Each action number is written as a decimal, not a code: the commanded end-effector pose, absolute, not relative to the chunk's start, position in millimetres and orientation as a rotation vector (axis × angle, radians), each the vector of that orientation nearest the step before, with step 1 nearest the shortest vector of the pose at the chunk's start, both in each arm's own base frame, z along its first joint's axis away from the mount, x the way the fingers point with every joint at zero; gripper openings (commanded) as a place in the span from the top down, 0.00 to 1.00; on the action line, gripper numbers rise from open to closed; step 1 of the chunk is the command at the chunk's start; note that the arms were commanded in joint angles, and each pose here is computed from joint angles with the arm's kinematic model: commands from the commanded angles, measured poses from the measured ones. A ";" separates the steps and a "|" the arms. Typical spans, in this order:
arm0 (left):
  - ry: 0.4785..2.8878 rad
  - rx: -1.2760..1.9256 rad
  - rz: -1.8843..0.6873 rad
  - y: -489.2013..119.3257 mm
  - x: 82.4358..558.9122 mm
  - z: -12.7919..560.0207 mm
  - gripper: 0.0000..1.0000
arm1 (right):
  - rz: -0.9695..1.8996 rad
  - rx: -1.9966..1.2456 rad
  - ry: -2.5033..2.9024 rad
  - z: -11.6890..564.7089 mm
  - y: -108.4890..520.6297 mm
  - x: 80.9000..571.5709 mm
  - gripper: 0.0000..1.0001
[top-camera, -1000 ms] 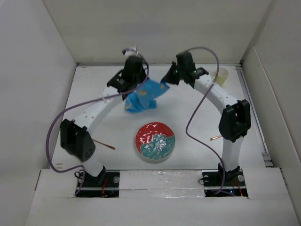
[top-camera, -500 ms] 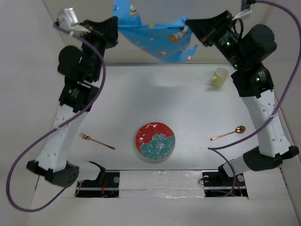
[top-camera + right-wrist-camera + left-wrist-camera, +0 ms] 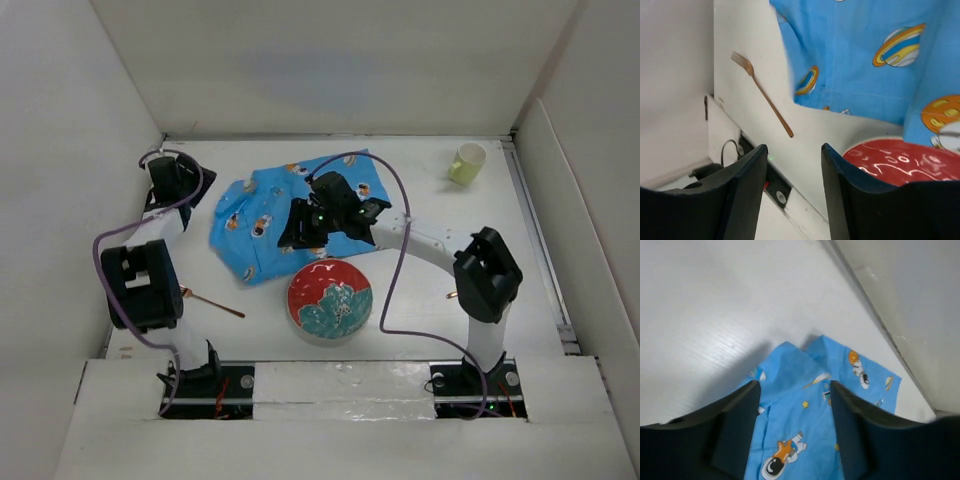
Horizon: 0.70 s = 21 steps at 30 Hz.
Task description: Set the dinner table for one person
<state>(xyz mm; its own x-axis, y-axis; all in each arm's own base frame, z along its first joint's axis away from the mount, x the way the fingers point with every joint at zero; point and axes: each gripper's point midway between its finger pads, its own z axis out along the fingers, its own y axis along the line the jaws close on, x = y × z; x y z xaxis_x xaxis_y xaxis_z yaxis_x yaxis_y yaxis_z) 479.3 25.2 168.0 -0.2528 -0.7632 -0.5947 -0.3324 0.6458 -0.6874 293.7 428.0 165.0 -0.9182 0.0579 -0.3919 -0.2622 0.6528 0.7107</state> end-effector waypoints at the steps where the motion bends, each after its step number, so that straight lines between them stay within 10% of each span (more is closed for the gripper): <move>1: 1.728 -0.753 -0.665 31.2 501.2 234.6 0.42 | 1.216 -0.215 2.306 236.3 428.2 314.0 0.43; 4: 1.726 -0.763 -0.624 43.8 497.0 236.7 0.31 | 1.050 -0.091 2.291 225.1 374.5 338.8 0.54; 6: 1.798 -0.740 -0.558 42.3 489.7 232.1 0.46 | 0.934 0.017 2.323 202.8 333.8 345.4 1.00; 11: 2.097 -0.633 -0.313 10.0 456.8 181.8 0.56 | 0.571 0.335 2.335 158.2 224.3 385.6 1.00; 15: 2.256 -0.634 -0.258 6.7 444.0 138.5 0.36 | 0.307 0.424 2.401 122.2 167.9 408.0 0.48; 21: 2.400 -0.592 -0.057 21.3 442.9 102.0 0.30 | 0.139 0.473 2.537 81.3 137.4 423.8 0.37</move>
<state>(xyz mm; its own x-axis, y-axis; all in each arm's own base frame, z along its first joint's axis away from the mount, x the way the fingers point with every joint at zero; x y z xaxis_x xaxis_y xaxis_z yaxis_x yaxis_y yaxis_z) 453.7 1.7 108.0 -0.6372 -0.4952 -0.5905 -0.3724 0.8687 -0.3265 419.3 157.8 75.9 -0.7841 0.3882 -0.4843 0.2840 0.9182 0.2762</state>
